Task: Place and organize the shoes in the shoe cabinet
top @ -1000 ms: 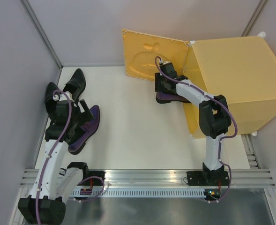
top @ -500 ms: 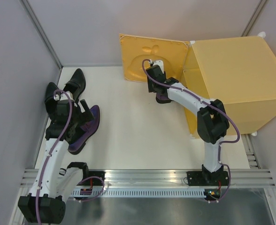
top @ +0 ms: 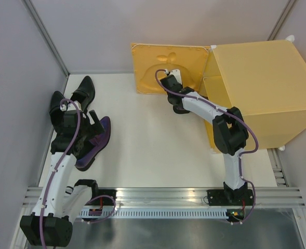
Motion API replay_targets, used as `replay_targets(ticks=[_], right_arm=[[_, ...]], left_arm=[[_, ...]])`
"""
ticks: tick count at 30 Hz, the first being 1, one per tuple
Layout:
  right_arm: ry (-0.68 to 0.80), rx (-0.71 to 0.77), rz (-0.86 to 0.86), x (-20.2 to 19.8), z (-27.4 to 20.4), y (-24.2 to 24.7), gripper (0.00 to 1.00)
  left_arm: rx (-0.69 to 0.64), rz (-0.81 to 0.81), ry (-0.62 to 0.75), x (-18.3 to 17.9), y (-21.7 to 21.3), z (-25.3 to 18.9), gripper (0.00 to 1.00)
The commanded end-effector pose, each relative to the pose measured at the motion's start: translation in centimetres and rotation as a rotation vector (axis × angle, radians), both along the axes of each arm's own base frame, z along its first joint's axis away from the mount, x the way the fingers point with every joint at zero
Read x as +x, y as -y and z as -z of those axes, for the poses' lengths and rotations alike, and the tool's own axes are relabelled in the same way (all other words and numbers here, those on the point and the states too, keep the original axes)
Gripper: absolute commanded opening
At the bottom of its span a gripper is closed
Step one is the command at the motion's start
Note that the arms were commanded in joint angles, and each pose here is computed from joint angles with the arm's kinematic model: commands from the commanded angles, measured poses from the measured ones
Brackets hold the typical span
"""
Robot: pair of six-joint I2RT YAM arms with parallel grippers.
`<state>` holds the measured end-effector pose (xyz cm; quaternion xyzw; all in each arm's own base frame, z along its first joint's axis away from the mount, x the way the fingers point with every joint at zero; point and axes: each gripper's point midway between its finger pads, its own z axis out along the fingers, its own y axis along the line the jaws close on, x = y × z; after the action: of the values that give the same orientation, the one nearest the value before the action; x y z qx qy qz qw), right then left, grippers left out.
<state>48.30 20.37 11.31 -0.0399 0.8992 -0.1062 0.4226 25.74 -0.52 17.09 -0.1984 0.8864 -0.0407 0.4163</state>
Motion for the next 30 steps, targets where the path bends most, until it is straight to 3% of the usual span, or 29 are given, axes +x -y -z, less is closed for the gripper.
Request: replay_targets(ticks=[1,2,5,8,13,21,30], right_arm=[[0.061,-0.095,0.052,0.5,-2.6,3.1,0.28],[0.071,-0.099,0.054,0.6,-3.3,3.4,0.20],[0.083,-0.124,0.047,0.9,-3.9,4.1,0.08],[0.075,-0.150,0.031,0.9,-3.9,4.6,0.01],[0.060,-0.195,-0.010,0.4,-3.9,5.3,0.01],[-0.012,-0.330,-0.210,-0.3,-4.8,6.5,0.01],[-0.016,-0.465,-0.213,-1.0,-5.5,9.0,0.01]], left_arm=[[0.025,0.028,0.028,0.4,-0.1,-0.5,1.00],[0.025,0.028,0.029,0.4,-0.1,-0.5,1.00],[0.025,0.028,0.028,0.4,-0.1,-0.5,1.00],[0.026,0.029,0.026,0.4,-0.1,-0.4,1.00],[0.025,0.030,0.029,0.4,-0.1,-0.5,1.00],[0.020,0.038,0.026,0.4,0.1,-0.4,1.00],[0.016,0.045,0.023,0.5,0.2,-0.4,1.00]])
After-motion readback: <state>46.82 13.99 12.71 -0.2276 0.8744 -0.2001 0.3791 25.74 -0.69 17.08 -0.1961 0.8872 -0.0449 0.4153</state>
